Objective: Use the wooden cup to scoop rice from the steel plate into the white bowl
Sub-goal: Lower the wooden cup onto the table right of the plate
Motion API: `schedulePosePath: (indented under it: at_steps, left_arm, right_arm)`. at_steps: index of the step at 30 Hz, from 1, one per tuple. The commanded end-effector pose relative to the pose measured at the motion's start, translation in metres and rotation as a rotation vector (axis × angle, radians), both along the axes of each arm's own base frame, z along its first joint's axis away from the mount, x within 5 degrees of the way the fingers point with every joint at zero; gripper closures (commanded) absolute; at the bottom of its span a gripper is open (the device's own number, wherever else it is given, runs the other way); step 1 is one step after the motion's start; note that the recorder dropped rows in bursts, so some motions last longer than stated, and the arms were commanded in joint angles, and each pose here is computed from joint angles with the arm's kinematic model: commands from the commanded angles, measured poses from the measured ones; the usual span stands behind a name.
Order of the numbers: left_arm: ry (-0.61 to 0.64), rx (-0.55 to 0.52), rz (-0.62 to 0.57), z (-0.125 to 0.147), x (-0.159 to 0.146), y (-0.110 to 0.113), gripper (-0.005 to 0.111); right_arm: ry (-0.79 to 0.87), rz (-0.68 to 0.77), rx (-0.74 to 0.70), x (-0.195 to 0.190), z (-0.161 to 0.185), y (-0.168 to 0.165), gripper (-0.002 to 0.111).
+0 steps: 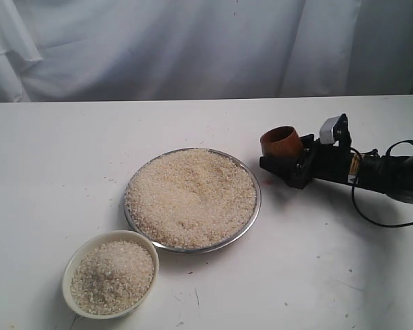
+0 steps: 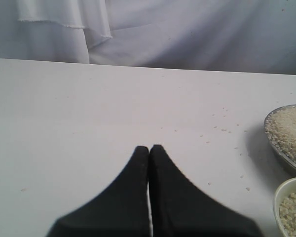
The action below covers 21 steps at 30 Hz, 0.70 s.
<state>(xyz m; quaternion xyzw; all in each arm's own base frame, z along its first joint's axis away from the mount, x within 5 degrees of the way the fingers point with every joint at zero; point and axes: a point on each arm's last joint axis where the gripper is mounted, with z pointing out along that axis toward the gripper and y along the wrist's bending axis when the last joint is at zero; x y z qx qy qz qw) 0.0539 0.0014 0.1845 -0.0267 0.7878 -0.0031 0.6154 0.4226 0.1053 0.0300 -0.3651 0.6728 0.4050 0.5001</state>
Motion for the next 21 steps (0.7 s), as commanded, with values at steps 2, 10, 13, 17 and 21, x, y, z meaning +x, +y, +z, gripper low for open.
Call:
schedulePosePath:
  at_steps: [2, 10, 13, 17, 21]
  left_arm:
    - [-0.013, 0.002, -0.002, 0.000, 0.000, 0.000, 0.107]
    - [-0.013, 0.002, -0.002, 0.000, 0.000, 0.000, 0.107]
    - [-0.013, 0.002, -0.002, 0.000, 0.000, 0.000, 0.107]
    - [-0.013, 0.002, -0.002, 0.000, 0.000, 0.000, 0.107]
    - [-0.013, 0.002, -0.002, 0.000, 0.000, 0.000, 0.107]
  right_arm:
    - [0.024, -0.025, 0.041, 0.004, 0.007, 0.000, 0.038]
    - [0.068, -0.062, 0.078, 0.007, 0.008, -0.001, 0.026]
    - [0.099, -0.065, 0.090, 0.007, 0.008, -0.001, 0.026]
    - [0.084, -0.021, 0.067, 0.005, 0.016, 0.000, 0.026]
    - [0.030, 0.016, 0.051, 0.006, 0.044, 0.001, 0.026]
